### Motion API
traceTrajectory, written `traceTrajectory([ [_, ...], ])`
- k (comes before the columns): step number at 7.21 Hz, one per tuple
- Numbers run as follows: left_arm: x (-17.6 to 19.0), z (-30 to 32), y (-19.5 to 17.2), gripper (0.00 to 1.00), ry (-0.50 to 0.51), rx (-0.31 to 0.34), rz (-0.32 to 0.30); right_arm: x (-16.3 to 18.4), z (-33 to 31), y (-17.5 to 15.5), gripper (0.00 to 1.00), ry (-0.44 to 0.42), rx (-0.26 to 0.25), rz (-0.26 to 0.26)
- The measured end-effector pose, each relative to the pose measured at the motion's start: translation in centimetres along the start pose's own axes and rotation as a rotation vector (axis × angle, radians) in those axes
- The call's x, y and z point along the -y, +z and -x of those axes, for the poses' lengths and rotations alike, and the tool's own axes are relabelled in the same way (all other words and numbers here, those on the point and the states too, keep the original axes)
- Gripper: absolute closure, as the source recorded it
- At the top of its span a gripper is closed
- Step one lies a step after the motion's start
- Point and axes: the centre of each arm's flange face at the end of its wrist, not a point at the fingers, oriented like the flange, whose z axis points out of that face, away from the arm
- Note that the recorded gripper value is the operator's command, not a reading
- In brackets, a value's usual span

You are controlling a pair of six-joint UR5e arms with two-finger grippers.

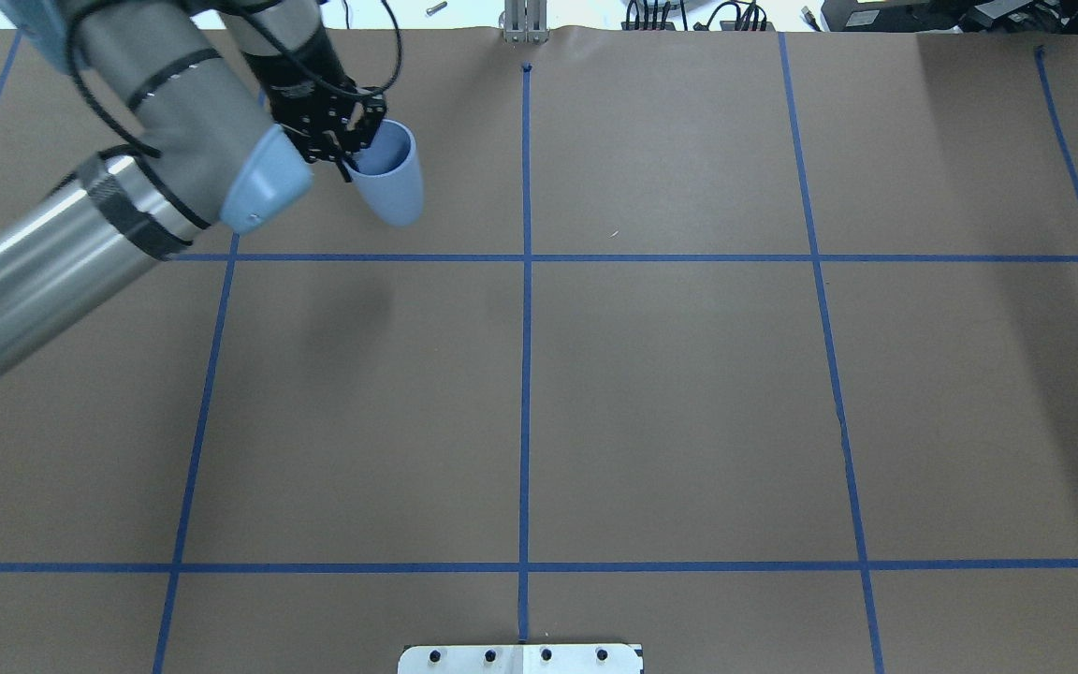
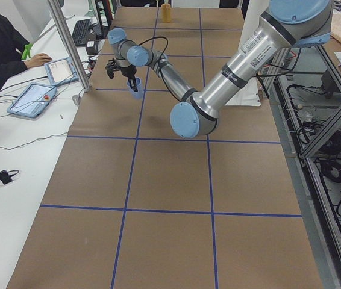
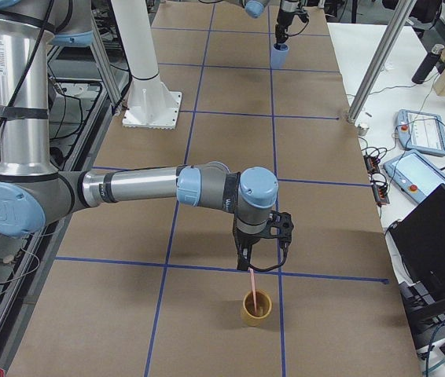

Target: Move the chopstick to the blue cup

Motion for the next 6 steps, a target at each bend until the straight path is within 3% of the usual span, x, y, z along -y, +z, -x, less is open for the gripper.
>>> traceTrajectory([
  [2,-3.2,-5.0,4.0,1.00,0.014,0.007,-0.018,0.0,-0.1,0.2,0.00,0.005,0.002,0.003],
  [6,-6.9,-7.7,8.9,1.00,0.068,-0.019,0.008,0.0,-0.3,0.5,0.00,0.014,0.022,0.011],
])
